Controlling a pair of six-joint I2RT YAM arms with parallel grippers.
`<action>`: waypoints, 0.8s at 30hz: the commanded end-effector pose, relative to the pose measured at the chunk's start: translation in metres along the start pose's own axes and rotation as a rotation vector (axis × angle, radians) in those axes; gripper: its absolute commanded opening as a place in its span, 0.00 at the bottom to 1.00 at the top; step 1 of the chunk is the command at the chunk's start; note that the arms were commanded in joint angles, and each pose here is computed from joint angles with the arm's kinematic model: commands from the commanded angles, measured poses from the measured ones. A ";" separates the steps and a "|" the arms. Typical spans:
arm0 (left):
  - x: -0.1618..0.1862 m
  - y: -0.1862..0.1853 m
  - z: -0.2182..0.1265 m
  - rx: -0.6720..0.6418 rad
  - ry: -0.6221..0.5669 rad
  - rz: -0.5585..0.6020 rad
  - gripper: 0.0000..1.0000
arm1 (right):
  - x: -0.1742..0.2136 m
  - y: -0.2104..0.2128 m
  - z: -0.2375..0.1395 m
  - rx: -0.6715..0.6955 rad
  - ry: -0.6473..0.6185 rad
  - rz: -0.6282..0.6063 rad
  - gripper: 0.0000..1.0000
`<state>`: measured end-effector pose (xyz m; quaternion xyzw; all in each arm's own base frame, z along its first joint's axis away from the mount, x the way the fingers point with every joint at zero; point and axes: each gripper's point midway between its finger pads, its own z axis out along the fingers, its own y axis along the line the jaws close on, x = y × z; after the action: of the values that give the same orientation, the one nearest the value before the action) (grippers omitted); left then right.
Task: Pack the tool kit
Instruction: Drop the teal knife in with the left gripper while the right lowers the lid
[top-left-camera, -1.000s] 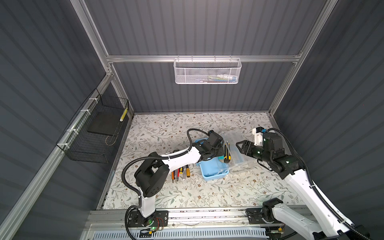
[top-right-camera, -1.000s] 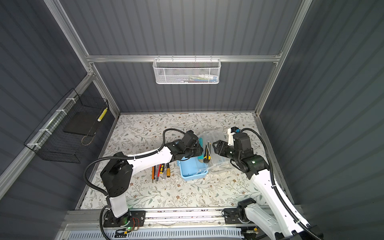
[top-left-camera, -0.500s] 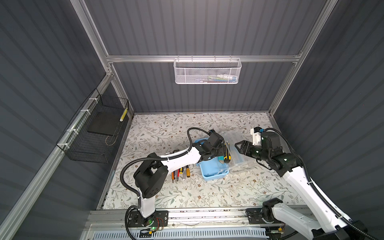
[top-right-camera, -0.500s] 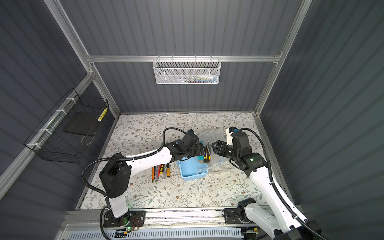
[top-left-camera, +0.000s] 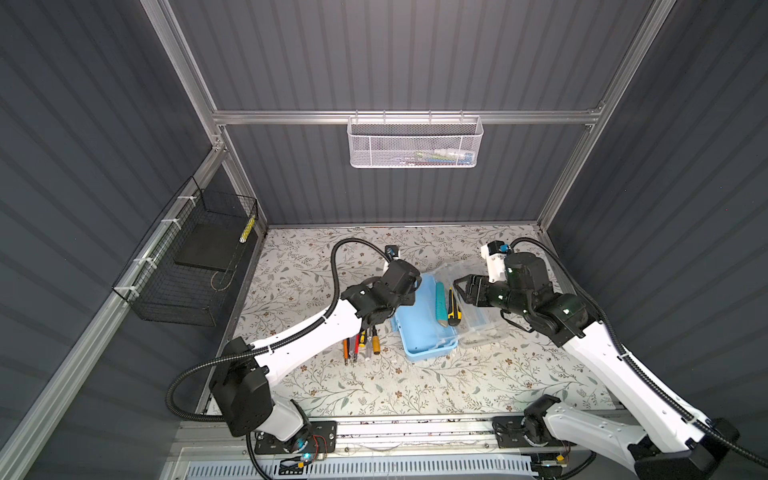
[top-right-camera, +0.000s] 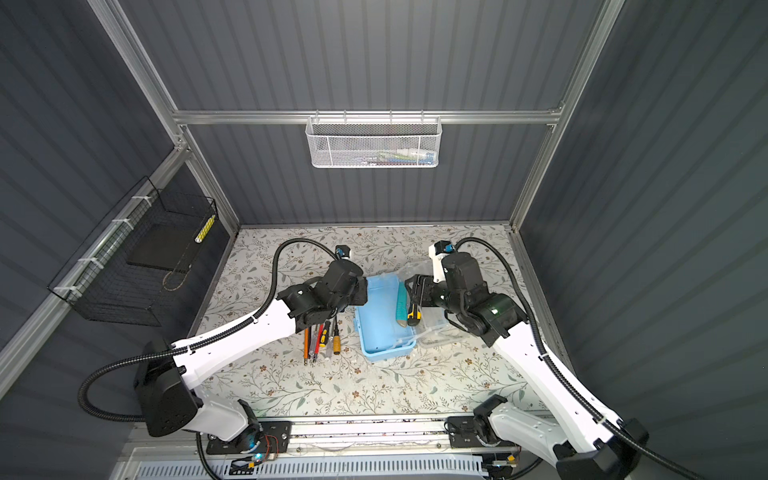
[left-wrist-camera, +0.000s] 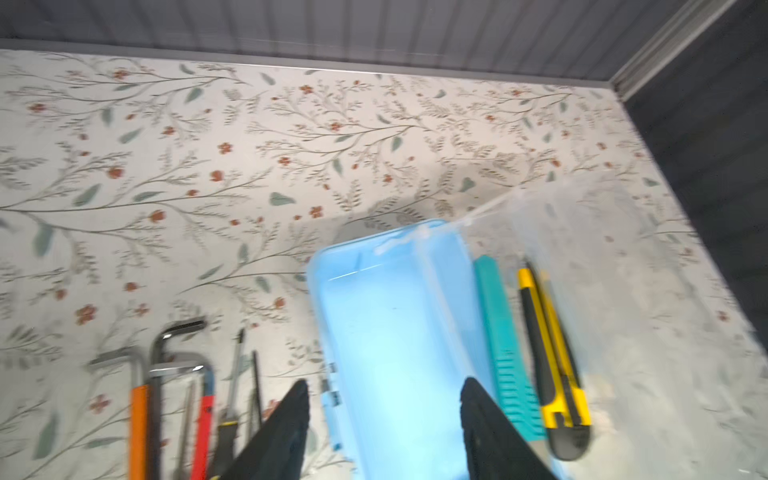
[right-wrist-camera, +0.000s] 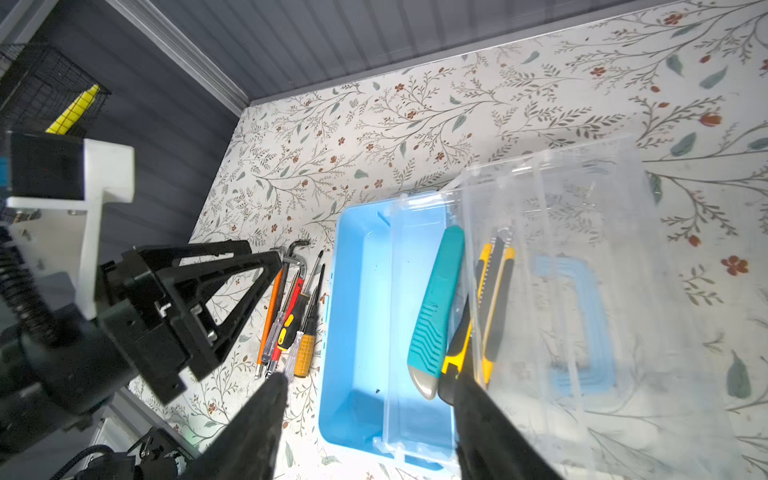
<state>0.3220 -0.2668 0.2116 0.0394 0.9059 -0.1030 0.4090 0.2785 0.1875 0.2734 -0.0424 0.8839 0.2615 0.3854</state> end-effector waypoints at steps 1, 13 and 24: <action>0.035 0.078 0.004 -0.191 0.114 0.007 0.54 | 0.011 0.004 0.013 0.032 0.029 -0.014 0.62; 0.103 0.172 0.029 -0.261 0.246 -0.184 0.39 | 0.067 0.035 0.083 -0.061 0.238 0.026 0.54; 0.130 0.180 0.062 -0.253 0.321 -0.209 0.29 | 0.082 0.032 0.099 -0.052 0.290 0.052 0.53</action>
<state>0.3085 -0.1014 0.0527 -0.0991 0.9625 -0.0100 0.2523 0.2791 0.2715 0.1754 -0.0668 0.9249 0.2801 0.2485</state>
